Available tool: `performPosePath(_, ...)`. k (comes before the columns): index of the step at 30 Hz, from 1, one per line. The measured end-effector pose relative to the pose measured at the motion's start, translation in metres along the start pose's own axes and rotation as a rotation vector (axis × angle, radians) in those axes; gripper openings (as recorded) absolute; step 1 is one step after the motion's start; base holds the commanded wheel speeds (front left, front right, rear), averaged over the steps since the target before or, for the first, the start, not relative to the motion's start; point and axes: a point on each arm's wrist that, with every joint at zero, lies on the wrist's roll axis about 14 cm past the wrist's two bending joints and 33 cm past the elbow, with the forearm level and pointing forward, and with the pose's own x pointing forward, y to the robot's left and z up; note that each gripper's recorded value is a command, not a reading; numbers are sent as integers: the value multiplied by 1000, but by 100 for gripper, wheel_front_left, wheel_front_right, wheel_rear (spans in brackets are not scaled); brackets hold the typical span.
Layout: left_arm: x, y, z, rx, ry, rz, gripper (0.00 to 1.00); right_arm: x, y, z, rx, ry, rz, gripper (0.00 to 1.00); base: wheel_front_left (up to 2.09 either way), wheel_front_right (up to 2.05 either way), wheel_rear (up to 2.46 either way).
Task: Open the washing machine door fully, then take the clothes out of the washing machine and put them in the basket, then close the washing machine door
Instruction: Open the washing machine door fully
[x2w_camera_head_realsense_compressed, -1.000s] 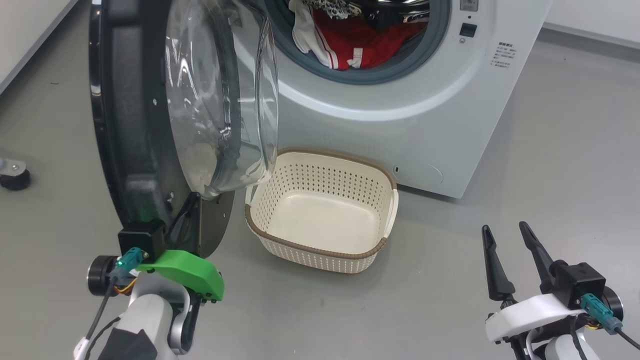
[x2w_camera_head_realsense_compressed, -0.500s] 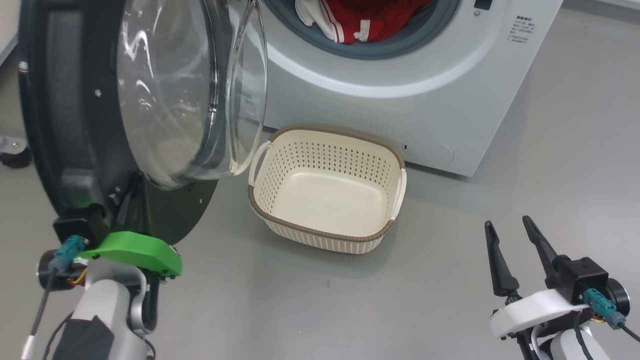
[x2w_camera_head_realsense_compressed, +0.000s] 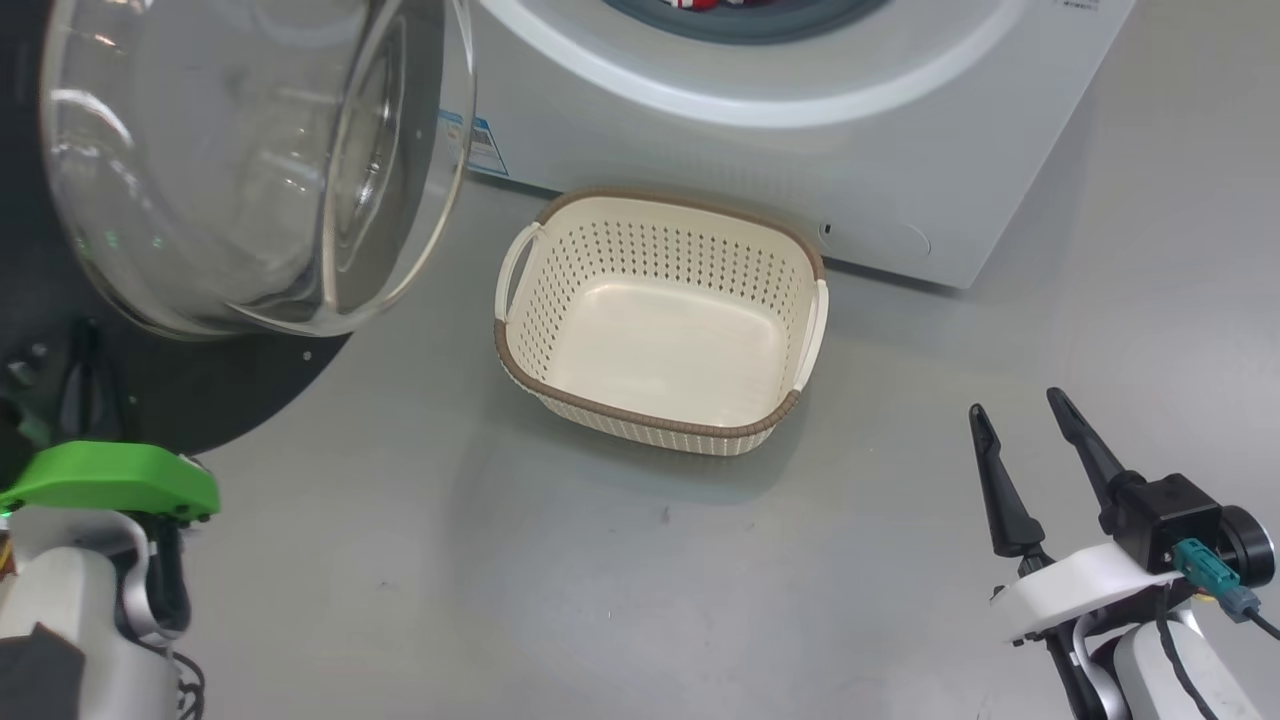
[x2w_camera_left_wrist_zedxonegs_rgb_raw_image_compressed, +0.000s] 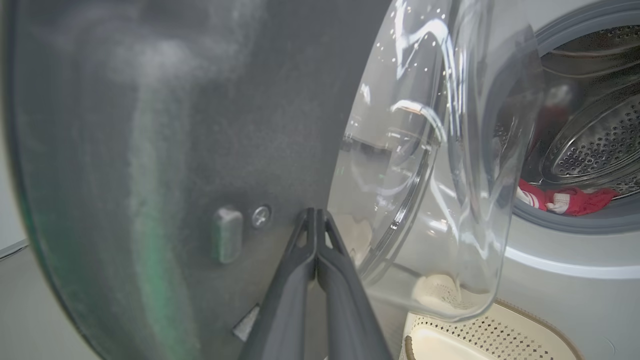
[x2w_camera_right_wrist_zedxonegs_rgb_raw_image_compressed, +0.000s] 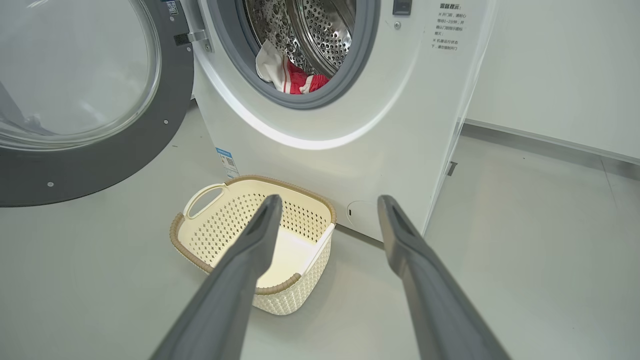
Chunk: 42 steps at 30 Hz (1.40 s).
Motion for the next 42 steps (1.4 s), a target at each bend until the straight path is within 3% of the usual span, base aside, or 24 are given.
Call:
performPosePath(22, 49, 37, 6, 35, -26, 123, 0, 15, -48, -20, -32, 56, -65, 100, 0, 0, 0)
performPosePath(42, 50, 37, 5, 50, -14, 117, 0, 15, -44, -21, -19, 56, -64, 100, 0, 0, 0)
